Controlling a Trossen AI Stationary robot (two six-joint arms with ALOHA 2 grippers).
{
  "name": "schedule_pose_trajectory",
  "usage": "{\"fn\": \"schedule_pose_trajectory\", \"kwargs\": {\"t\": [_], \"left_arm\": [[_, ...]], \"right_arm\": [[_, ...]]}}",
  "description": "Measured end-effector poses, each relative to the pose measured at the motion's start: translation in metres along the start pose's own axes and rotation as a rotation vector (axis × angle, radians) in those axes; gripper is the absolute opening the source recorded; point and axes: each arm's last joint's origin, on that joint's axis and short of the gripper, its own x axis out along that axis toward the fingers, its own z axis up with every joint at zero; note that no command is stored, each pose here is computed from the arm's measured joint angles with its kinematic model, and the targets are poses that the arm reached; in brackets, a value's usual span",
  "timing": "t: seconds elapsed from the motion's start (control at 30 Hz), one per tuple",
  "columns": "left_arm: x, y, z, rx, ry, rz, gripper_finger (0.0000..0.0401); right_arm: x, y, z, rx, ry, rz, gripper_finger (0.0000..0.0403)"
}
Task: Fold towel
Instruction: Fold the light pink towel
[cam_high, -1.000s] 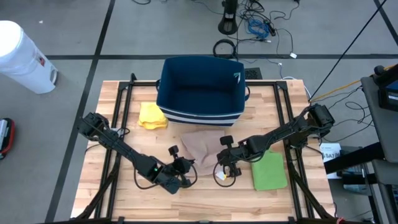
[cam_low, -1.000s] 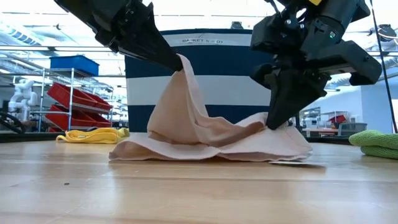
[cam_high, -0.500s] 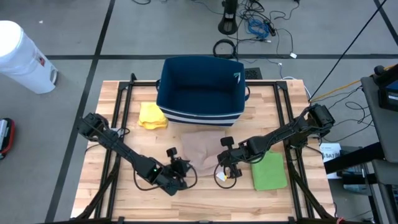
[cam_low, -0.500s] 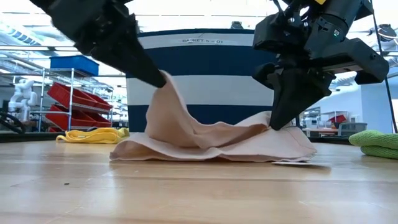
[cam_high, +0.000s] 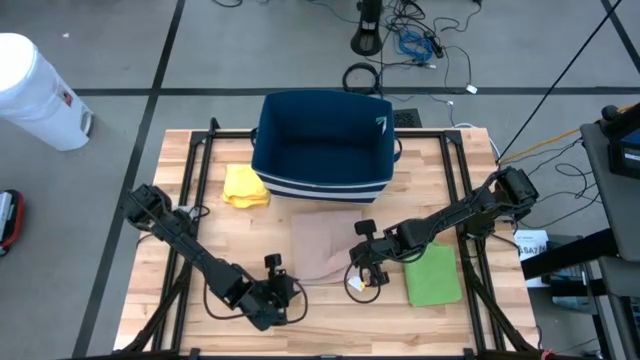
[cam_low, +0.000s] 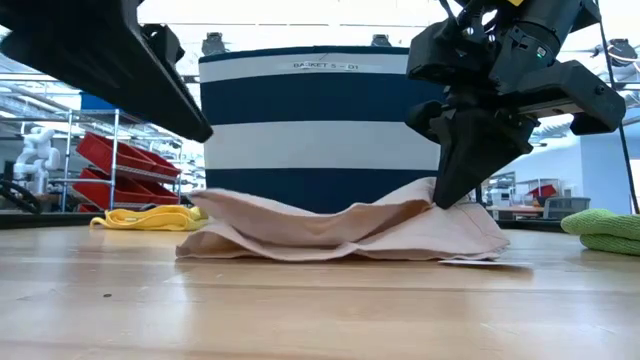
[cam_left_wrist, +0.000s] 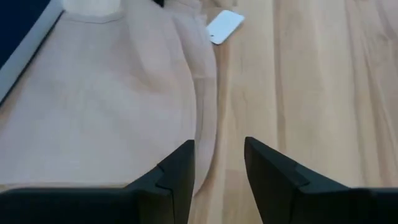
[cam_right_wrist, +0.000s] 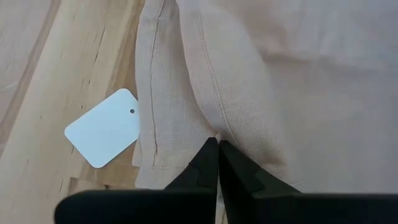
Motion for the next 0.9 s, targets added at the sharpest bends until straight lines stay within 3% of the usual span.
{"fn": "schedule_pose_trajectory", "kwargs": {"t": [0.23, 0.57, 0.73, 0.9], "left_arm": [[-0.002, -0.008, 0.001, -0.040, 0.046, -0.154, 0.0139], [0.023, 0.019, 0.018, -0.026, -0.006, -0.054, 0.0121], [0.061, 0.028, 0.002, 0.017, 0.134, -0.092, 0.0113], [0.072, 0.024, -0.005, 0.023, 0.142, -0.084, 0.0112]], "right_arm": [[0.000, 0.000, 0.000, -0.001, 0.000, 0.000, 0.0000], [0.000, 0.000, 0.000, 0.000, -0.002, -0.001, 0.0000], [0.000, 0.000, 0.000, 0.001, -0.002, -0.001, 0.0000], [0.000, 0.000, 0.000, 0.002, -0.002, -0.001, 0.0000]]}}
